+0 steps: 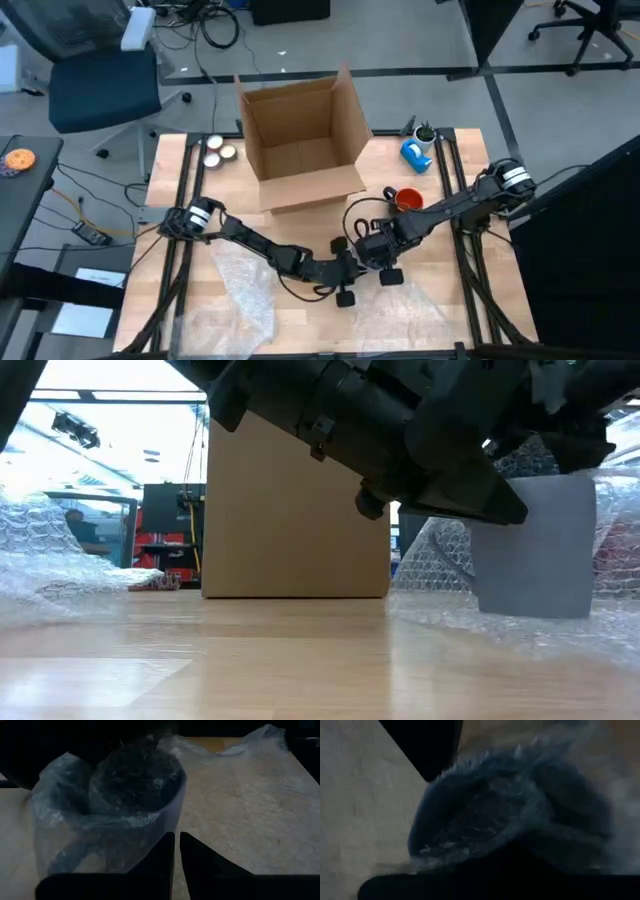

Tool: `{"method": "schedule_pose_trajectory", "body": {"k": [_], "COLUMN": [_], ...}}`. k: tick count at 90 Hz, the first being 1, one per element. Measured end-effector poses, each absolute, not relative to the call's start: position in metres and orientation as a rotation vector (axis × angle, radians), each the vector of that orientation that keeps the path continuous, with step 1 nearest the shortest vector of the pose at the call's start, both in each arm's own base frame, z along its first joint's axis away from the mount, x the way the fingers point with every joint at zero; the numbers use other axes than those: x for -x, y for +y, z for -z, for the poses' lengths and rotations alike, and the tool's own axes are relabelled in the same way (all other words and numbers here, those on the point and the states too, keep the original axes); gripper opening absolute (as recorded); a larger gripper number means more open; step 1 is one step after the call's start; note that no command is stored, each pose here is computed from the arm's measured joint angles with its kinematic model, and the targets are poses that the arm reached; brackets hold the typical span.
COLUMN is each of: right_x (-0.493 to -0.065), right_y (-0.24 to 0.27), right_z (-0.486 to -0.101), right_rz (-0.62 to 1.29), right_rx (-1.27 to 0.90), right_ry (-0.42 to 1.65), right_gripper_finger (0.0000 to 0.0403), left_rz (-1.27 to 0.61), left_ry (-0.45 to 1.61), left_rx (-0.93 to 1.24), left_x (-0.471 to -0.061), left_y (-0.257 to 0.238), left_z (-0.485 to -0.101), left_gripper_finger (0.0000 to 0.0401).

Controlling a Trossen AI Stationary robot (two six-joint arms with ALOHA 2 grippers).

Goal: Wrap mug
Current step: Wrap the blue mug with the top bubble wrap

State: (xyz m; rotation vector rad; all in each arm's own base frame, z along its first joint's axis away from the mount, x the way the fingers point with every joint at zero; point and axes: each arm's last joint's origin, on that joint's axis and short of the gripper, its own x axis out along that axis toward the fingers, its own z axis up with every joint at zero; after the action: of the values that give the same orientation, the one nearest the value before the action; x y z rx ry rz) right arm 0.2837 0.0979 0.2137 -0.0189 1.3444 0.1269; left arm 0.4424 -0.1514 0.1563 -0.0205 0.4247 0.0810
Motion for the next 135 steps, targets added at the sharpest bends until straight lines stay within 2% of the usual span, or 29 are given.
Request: {"method": "schedule_pose_trajectory", "body": {"k": [21,32,49,67,110,124,135], "right_x": [-0.282,-0.277,-0.269,-0.273,-0.279,-0.28,-0.286], "right_y": [0.102,0.11,0.122,0.126,0.095,0.09,0.092], "right_z": [-0.256,-0.265,-0.255,-0.238,-0.192,-0.193,-0.209], "right_rz": [-0.106,-0.099,-0.097,-0.146,-0.143,-0.135,-0.15], "right_rx": [0.067,0.069,0.059,0.0,-0.058,-0.059,-0.039], "right_ry": [1.404,1.42,1.45,1.395,1.349,1.357,1.332], "right_gripper_finger": [0.0,0.0,0.0,0.0,0.0,0.0,0.0], "left_rz": [-0.081,-0.081,-0.082,-0.084,-0.084,-0.084,-0.084], "left_ry": [0.432,0.433,0.433,0.432,0.431,0.431,0.431], "left_rx": [0.017,0.018,0.02,0.042,0.041,0.041,0.04], "left_x": [-0.442,-0.442,-0.442,-0.442,-0.442,-0.442,-0.442], "left_y": [-0.151,-0.151,-0.151,-0.151,-0.151,-0.151,-0.151], "left_z": [-0.156,-0.156,-0.156,-0.156,-0.156,-0.156,-0.156], "left_gripper_finger": [0.0015,0.0015,0.0015,0.0015,0.0015,0.0015,0.0015]}}
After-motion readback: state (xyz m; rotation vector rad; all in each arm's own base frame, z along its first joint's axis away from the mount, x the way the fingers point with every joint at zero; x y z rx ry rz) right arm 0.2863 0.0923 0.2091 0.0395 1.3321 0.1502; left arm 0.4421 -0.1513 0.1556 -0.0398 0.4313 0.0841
